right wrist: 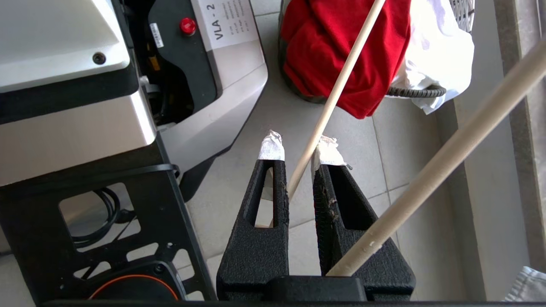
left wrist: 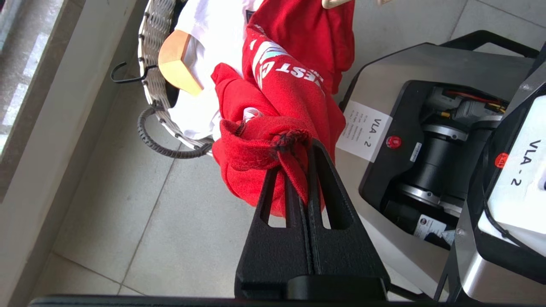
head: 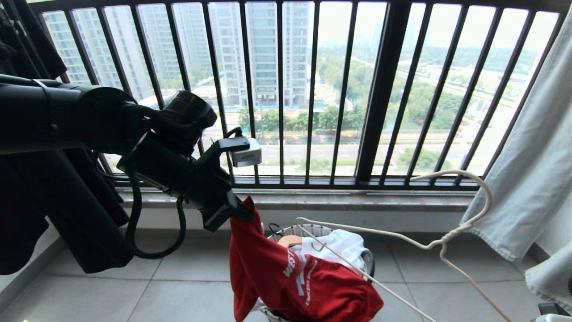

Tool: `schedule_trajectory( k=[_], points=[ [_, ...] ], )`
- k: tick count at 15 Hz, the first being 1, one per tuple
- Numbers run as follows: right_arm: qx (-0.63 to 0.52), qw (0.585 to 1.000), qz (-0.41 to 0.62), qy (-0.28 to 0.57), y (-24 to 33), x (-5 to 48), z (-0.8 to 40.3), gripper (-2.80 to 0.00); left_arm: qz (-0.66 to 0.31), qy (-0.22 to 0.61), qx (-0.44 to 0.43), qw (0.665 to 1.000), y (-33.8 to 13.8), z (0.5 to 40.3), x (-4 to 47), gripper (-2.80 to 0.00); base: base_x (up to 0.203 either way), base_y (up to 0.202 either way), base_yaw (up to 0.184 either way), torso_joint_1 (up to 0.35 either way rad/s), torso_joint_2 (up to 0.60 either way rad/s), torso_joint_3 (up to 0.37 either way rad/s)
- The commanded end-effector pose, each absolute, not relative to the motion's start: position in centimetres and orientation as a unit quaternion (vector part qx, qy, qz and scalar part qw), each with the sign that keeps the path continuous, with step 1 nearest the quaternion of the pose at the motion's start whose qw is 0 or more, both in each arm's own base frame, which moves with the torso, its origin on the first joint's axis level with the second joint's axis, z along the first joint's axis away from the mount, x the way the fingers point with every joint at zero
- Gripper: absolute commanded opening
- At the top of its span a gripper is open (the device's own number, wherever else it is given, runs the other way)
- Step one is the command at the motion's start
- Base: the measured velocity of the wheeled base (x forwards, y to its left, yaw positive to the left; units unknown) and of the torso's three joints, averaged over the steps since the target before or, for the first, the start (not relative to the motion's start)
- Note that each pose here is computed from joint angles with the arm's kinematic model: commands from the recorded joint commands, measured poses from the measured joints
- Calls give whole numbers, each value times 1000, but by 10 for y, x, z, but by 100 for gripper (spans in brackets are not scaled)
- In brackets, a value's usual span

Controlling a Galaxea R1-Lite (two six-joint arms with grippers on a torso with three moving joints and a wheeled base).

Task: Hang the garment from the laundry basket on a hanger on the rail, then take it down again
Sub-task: Hang the clothes on the clothes rack

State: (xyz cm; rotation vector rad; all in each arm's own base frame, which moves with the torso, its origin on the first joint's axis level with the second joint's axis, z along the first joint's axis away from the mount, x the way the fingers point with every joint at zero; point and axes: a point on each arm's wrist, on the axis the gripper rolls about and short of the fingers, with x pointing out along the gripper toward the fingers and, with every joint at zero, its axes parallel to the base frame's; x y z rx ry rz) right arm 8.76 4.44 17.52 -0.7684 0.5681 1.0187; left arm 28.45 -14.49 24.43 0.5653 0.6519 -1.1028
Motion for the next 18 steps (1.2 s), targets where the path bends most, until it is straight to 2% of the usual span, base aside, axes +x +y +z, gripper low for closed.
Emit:
schedule_trajectory(
  k=[1,5,9,18],
  points=[
    [-364,756,474,267,47,92,173,-280,-512,289,269,763,-141,251,274,-280,0,0,0,0,0,0],
    [-389,738,488,257,54,96,173,-280,-523,290,284,750,-142,245,268,-280,0,0,0,0,0,0],
    [-417,744,471,225,58,106,177,-280,-538,285,291,738,-144,245,251,-280,0,0,0,0,0,0],
    [-441,713,514,182,73,103,179,-280,-543,266,294,740,-137,257,228,-280,0,0,0,0,0,0]
  ],
)
